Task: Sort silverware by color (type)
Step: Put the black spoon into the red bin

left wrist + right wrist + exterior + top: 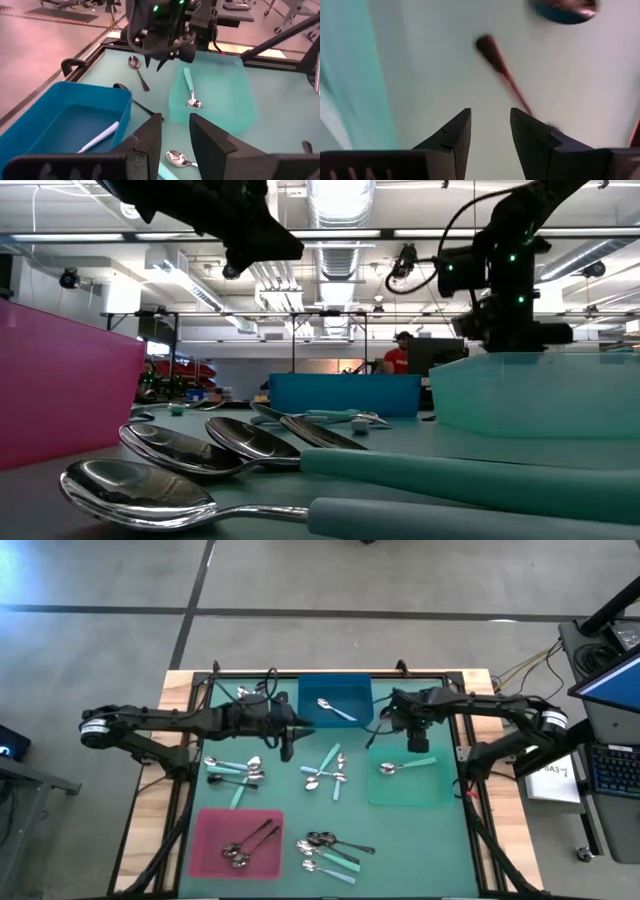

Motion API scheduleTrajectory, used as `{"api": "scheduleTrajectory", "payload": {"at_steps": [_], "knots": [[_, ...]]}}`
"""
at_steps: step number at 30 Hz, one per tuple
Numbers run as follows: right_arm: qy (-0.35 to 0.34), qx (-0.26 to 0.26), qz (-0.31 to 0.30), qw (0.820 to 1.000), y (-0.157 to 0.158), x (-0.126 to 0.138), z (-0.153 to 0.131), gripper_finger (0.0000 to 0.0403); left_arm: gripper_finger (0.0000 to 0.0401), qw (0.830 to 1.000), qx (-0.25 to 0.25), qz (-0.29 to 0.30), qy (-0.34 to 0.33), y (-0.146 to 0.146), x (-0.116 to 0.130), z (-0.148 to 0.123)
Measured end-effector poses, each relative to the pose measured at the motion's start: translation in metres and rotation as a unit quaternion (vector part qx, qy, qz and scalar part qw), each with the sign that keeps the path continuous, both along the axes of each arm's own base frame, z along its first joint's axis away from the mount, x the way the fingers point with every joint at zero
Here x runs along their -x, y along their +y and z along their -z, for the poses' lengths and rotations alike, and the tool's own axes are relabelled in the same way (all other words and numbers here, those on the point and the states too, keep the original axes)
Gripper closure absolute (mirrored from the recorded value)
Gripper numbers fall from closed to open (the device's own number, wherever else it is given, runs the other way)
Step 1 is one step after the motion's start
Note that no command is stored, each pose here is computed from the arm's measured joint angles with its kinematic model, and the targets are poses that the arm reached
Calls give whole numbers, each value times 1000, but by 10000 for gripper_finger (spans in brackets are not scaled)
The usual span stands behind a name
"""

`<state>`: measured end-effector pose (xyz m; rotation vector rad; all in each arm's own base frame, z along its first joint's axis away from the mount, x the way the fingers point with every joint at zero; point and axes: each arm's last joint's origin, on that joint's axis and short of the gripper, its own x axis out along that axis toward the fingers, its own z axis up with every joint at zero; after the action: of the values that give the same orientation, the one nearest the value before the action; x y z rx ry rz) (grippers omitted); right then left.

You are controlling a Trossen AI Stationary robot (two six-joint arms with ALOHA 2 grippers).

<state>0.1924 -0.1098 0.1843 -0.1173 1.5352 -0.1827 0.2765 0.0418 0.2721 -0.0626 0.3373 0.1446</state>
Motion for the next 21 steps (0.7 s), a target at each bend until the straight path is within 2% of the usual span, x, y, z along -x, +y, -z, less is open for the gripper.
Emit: {"api": "scheduleTrajectory", "payload": {"at_steps": [10, 21], "knots": [[26, -6, -63, 998, -13, -17, 29, 275, 317, 999, -53, 5, 8, 7, 2, 0], [40, -51, -3, 998, -47, -5, 46, 283, 317, 998, -60, -32, 17, 29, 7, 1]]}}
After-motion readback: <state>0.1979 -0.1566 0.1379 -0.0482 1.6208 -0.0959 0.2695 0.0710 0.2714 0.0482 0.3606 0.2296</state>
